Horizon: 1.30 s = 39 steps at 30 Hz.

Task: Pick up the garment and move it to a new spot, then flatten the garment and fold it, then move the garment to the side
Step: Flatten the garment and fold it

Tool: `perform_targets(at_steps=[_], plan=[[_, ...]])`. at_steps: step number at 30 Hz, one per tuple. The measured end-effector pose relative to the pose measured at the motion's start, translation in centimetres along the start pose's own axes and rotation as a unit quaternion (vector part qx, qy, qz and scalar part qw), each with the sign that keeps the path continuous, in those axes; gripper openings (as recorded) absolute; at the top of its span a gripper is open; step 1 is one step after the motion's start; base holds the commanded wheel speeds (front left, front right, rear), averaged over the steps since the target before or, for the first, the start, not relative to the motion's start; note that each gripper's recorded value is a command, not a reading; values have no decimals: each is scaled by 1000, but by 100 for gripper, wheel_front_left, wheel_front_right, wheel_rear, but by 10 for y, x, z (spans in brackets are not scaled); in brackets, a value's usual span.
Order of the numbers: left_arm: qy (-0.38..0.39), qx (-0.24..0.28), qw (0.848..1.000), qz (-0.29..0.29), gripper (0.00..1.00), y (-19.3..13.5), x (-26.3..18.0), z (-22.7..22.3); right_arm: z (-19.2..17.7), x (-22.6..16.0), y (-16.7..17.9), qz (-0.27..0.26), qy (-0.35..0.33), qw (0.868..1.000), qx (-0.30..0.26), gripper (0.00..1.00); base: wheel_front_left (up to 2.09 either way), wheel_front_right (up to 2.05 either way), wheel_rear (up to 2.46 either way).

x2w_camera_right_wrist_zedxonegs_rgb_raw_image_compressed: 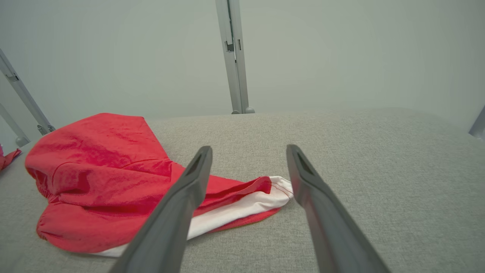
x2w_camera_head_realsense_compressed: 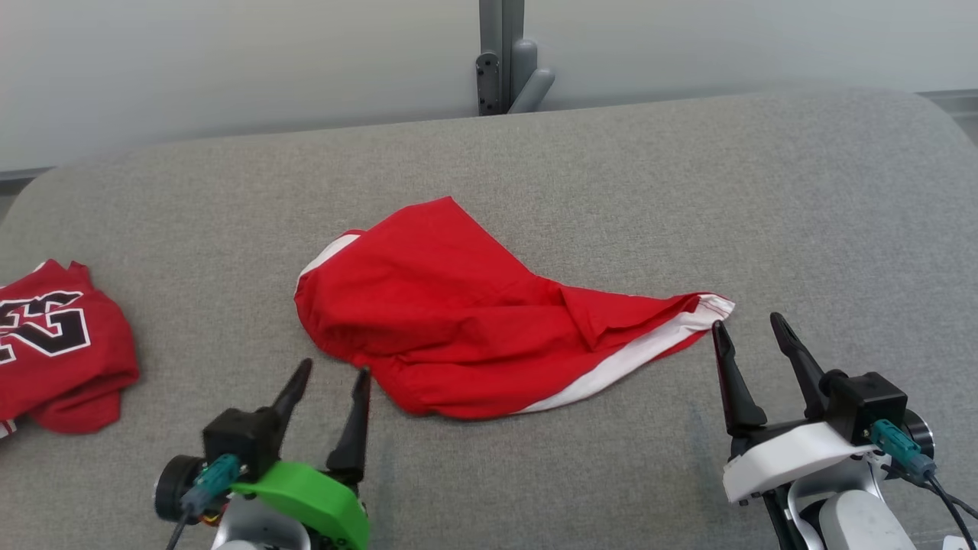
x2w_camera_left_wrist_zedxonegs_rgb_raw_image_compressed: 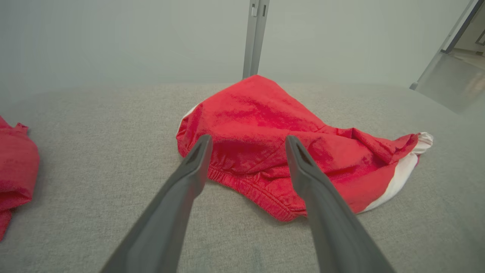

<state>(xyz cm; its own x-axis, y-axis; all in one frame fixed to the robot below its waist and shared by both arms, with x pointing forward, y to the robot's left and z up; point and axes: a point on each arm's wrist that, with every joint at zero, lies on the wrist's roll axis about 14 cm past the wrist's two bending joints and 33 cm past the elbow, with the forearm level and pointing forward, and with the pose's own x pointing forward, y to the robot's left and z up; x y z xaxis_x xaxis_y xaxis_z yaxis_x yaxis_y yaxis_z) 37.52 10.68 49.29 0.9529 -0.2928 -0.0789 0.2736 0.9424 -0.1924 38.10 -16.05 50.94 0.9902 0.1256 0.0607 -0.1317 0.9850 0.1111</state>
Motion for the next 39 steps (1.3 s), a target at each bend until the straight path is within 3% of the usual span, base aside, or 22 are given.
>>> perform_targets(at_steps=[7,15,16,17,18,24,32,39], plan=[[131,-5,987,-91,100,-41,14,-58,-13,12,2,6,15,1000,3,100,0,0,0],[207,15,970,-130,100,-50,28,-100,-26,19,-7,-7,29,1000,6,100,0,0,0],[215,19,967,-134,49,-51,29,-104,-28,18,-9,-10,31,999,7,100,0,0,0],[221,25,965,-141,13,-52,30,-108,-30,17,-12,-14,34,999,7,100,0,0,0],[228,29,962,-145,0,-53,31,-112,-33,16,-14,-18,37,999,7,100,0,0,0],[237,66,953,-179,0,-58,36,-115,-40,14,-23,-32,44,998,8,100,0,0,0],[204,138,942,-229,0,-71,28,-71,-37,17,-20,-29,37,999,11,100,0,0,0],[202,156,937,-238,0,-78,1,-38,-35,22,-14,-21,31,999,15,100,0,0,0]])
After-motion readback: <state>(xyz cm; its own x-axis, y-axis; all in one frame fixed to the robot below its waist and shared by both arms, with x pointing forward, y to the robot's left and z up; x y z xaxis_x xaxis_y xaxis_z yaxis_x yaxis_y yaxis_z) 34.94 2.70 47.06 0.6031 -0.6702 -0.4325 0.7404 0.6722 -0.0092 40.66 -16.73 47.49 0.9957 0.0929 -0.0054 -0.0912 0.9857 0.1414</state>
